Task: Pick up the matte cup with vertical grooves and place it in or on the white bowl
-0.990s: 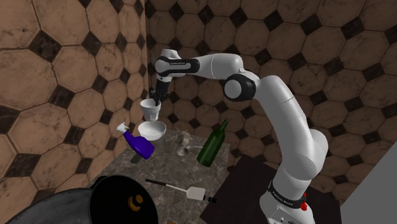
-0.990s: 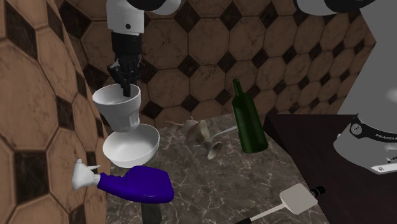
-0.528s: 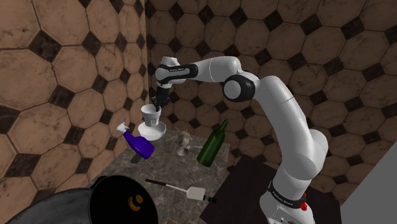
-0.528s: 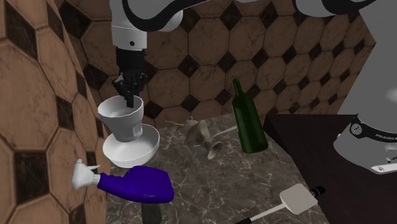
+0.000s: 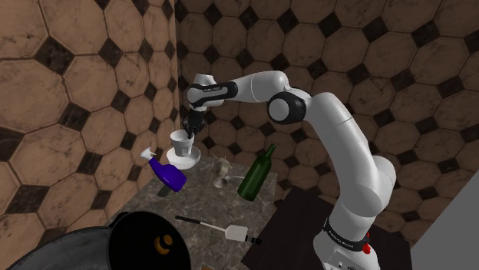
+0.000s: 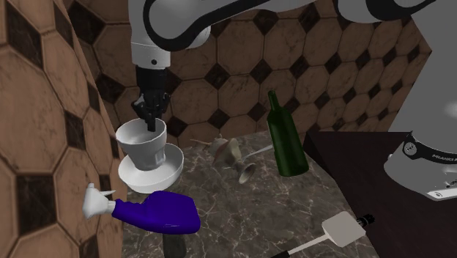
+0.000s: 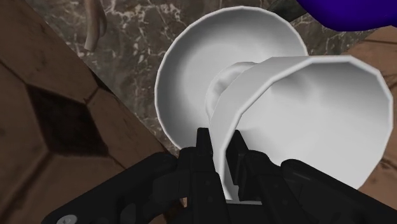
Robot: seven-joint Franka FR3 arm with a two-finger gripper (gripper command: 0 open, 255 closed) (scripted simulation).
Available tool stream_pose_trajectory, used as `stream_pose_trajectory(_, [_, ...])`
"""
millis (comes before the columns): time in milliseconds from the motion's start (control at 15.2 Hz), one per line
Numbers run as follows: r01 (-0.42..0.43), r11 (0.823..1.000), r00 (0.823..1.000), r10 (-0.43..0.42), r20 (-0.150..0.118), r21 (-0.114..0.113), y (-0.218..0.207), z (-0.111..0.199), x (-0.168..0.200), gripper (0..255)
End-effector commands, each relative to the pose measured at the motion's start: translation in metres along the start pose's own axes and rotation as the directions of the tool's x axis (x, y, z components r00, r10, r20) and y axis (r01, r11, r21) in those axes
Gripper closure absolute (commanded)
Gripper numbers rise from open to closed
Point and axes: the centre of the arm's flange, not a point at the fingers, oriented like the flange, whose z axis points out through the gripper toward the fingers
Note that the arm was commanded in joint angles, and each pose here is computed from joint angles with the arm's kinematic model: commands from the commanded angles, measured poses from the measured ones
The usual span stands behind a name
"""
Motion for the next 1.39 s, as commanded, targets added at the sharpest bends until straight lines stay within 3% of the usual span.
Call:
stream_pose_trajectory(0, [-0.007, 1.0, 1.0, 0.007, 0.006, -0.004, 0.005, 0.005, 0.0, 255])
stream_pose_trajectory(198, [-0.007, 1.0, 1.0, 0.007, 0.006, -0.004, 0.005, 0.005, 0.0, 255])
stream_pose_trajectory(264, [-0.006, 1.0, 1.0, 0.007, 0.006, -0.004, 0.005, 0.005, 0.0, 0])
stream_pose_trajectory(594, [-0.007, 1.0, 1.0, 0.007, 0.006, -0.004, 0.005, 0.005, 0.0, 0])
stream_pose_trajectory(858, [-0.007, 1.0, 1.0, 0.007, 0.006, -0.004, 0.005, -0.045, 0.0, 0])
stream_pose_trajectory(1320, [-0.007, 1.0, 1.0, 0.007, 0.006, -0.004, 0.005, -0.045, 0.0, 0])
